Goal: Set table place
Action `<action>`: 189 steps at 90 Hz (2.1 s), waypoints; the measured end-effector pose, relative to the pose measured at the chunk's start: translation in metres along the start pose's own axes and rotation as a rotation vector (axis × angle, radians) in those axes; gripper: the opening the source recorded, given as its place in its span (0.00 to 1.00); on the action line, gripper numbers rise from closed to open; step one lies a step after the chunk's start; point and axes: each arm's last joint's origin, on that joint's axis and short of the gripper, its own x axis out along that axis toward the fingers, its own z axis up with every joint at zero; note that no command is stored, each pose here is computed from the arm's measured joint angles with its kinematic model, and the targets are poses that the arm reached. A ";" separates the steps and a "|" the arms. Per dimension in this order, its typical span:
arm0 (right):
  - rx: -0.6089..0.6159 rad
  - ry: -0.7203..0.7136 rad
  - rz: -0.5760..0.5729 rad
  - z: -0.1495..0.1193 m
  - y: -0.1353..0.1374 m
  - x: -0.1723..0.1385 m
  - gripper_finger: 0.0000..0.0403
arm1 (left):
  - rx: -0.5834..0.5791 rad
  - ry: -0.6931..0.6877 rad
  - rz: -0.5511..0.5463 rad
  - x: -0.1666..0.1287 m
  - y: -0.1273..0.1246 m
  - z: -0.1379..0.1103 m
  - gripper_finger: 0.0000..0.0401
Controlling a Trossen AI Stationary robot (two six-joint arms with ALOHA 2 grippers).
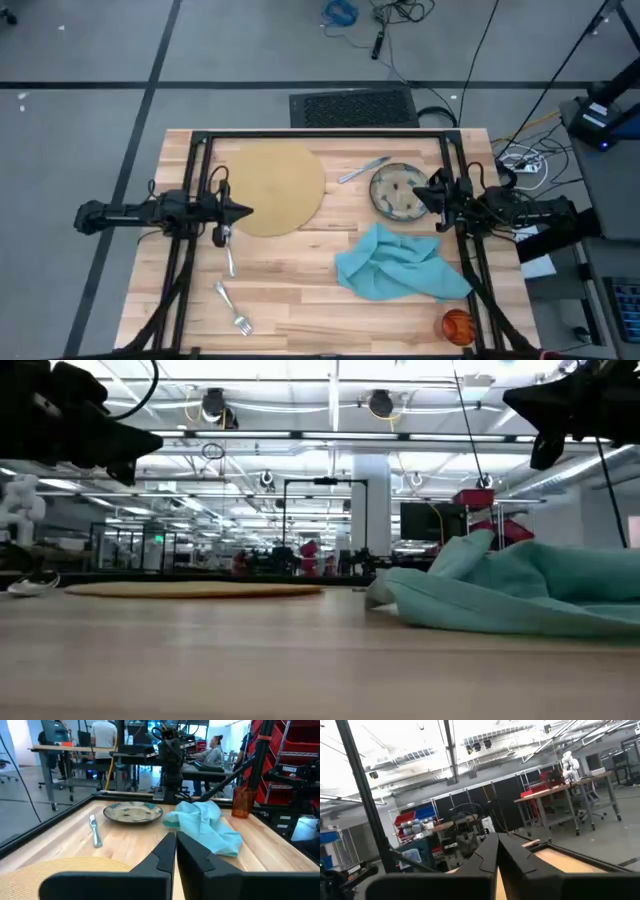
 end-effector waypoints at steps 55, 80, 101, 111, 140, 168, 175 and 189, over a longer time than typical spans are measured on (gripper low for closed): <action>0.000 0.000 0.000 0.000 0.000 0.000 0.00 | 0.100 0.000 0.007 0.000 0.000 0.000 0.00; 0.000 0.000 0.000 0.000 0.000 0.000 0.00 | 0.187 0.000 0.011 0.000 0.000 0.000 0.00; 0.000 -0.001 0.001 0.000 0.000 0.000 0.00 | 0.182 -0.024 0.013 0.000 0.000 0.002 0.00; -0.007 -0.001 -0.001 0.000 0.000 0.000 0.00 | 0.186 -0.088 0.021 0.000 0.000 0.009 0.00; 0.001 -0.047 0.001 0.005 0.001 0.000 0.00 | 0.168 -0.263 0.125 -0.004 0.002 0.026 0.00; -0.010 -0.189 -0.015 0.030 0.005 -0.001 0.00 | 0.054 -0.527 0.267 -0.019 0.005 0.069 0.00; -0.036 -0.194 -0.013 0.041 0.008 0.000 0.00 | 0.066 -0.552 0.305 -0.024 0.005 0.085 0.00; -0.115 -0.174 -0.023 0.071 0.016 0.002 0.00 | 0.063 -0.539 0.383 -0.029 0.007 0.116 0.00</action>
